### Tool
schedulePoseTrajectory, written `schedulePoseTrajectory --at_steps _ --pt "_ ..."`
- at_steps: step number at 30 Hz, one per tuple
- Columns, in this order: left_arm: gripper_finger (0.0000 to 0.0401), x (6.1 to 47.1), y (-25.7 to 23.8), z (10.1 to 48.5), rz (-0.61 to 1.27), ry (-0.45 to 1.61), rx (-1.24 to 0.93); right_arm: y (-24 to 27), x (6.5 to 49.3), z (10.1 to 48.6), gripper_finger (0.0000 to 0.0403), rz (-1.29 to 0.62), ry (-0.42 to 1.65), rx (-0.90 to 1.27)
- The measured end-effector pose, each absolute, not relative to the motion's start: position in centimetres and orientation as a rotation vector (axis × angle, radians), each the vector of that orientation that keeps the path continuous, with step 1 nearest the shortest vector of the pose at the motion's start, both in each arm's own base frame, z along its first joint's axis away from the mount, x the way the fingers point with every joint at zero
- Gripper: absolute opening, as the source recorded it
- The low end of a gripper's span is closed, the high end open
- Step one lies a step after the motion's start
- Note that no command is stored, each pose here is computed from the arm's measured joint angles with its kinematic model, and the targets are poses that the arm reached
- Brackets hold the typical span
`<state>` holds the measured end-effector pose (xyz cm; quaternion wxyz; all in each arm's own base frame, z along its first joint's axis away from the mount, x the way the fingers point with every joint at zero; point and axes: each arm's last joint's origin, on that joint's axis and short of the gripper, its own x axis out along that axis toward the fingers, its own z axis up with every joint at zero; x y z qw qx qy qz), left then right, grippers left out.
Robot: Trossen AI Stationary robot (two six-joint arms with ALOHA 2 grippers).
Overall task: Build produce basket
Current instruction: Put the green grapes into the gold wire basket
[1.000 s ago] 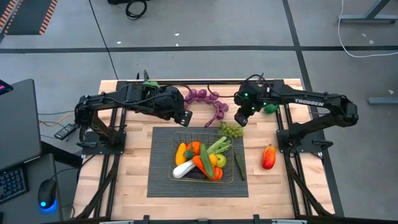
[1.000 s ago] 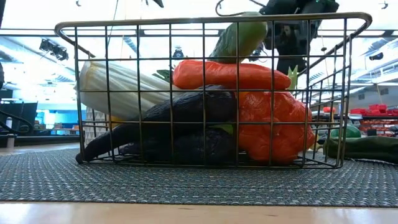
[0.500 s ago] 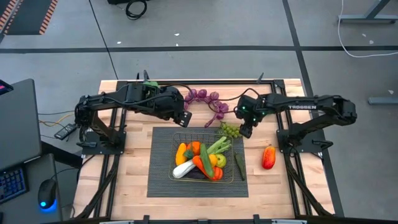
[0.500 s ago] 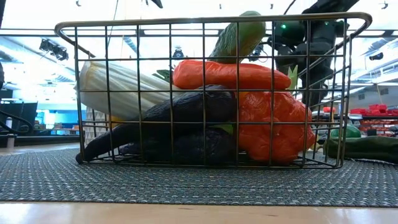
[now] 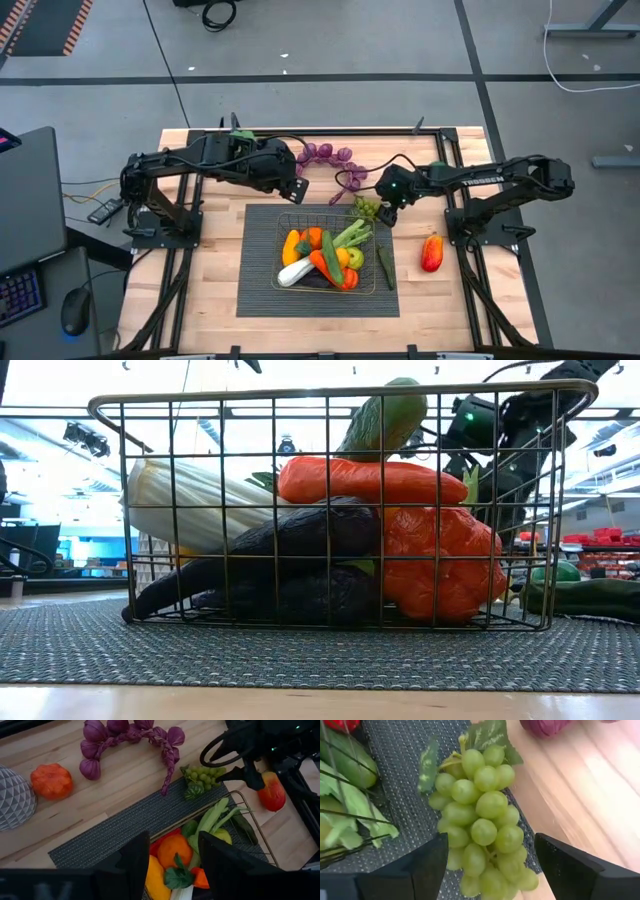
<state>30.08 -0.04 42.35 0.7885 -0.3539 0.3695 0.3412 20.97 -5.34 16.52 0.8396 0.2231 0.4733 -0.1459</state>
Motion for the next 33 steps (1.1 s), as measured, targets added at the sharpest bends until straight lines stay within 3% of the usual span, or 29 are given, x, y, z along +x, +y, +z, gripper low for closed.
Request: schedulePoseTrajectory --at_steps 8,12,18,25,33 --pt "0.0173 30.1 0.0 42.3 0.74 0.792 -0.774 -5.2 20.2 14.9 0.0279 -0.337 0.997 0.47" --pt "0.0174 30.1 0.0 42.4 0.745 0.788 -0.785 -5.2 20.1 14.9 0.0248 -0.357 0.997 0.487" --pt "0.0172 30.1 0.0 42.3 0.746 0.788 -0.786 -5.5 20.9 16.3 0.0146 -0.347 0.974 0.48" --pt "0.0172 30.1 0.0 42.3 0.736 0.795 -0.765 -5.9 22.5 20.7 0.0012 -0.313 0.937 0.429" --pt "0.0176 30.1 0.0 42.3 0.726 0.803 -0.744 -6.9 23.3 25.7 0.0008 -0.377 0.901 0.318"
